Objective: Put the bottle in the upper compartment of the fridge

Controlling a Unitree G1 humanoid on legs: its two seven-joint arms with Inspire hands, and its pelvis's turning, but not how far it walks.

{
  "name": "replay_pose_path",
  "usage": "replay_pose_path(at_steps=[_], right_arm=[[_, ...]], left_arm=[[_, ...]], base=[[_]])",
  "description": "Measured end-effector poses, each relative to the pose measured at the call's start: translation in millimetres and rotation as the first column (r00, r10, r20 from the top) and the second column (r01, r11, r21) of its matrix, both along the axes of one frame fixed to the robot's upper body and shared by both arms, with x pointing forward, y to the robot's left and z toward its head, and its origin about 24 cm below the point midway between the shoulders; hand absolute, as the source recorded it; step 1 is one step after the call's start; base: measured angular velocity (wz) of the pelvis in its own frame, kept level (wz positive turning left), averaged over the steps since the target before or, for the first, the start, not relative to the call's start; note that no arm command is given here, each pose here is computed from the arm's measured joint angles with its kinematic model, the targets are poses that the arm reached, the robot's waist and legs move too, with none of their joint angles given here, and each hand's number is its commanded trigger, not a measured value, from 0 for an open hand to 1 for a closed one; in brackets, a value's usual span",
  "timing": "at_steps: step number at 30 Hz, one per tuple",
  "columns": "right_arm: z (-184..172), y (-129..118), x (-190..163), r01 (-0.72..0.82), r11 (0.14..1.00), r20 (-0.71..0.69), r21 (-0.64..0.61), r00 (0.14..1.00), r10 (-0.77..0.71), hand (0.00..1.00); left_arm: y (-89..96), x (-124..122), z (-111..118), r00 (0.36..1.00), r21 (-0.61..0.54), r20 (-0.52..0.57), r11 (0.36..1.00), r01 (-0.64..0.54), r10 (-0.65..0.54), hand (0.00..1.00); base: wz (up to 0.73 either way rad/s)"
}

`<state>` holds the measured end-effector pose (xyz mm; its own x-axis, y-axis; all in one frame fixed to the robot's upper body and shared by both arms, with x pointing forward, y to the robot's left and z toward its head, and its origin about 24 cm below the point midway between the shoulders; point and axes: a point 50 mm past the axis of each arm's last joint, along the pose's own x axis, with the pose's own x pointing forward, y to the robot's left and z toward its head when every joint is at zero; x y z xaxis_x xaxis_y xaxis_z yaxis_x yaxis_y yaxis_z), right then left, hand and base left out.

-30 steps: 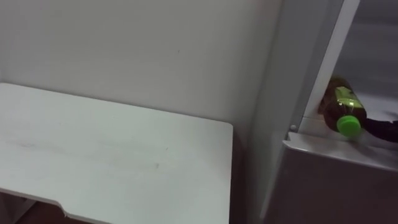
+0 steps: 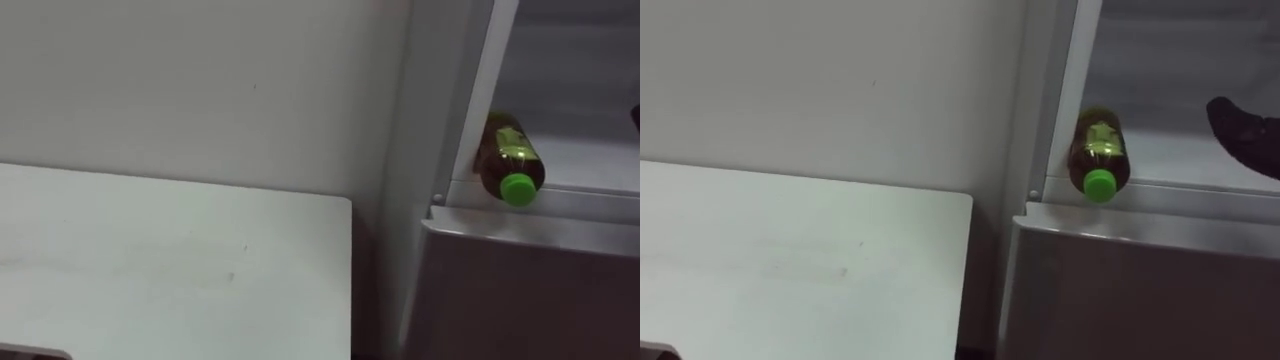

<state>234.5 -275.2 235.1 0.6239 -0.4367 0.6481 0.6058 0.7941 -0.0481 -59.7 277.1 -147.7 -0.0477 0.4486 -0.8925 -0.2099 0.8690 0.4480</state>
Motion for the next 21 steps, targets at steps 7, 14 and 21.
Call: replay_pose_path(at_steps=[7, 14, 21], right_arm=[[-24, 6, -8, -0.217, 0.953, 0.006, 0.213, 0.975, 0.221, 0.00], [-54, 13, -23, -0.360, 0.848, 0.003, 0.389, 0.921, 0.390, 0.00], [-85, 13, -39, -0.257, 0.878, -0.073, 0.405, 0.948, 0.311, 0.00]], left_arm=[[-4.7, 8, -2, 0.998, -0.007, 0.047, 0.999, 0.034, -0.033, 0.00], [-4.8, 15, -3, 0.996, 0.013, 0.075, 0.999, 0.045, -0.046, 0.00], [-15.0, 23, -7, 0.993, -0.012, 0.100, 0.998, 0.064, -0.063, 0.00]], base=[[-0.05], [-0.08], [-0.17]])
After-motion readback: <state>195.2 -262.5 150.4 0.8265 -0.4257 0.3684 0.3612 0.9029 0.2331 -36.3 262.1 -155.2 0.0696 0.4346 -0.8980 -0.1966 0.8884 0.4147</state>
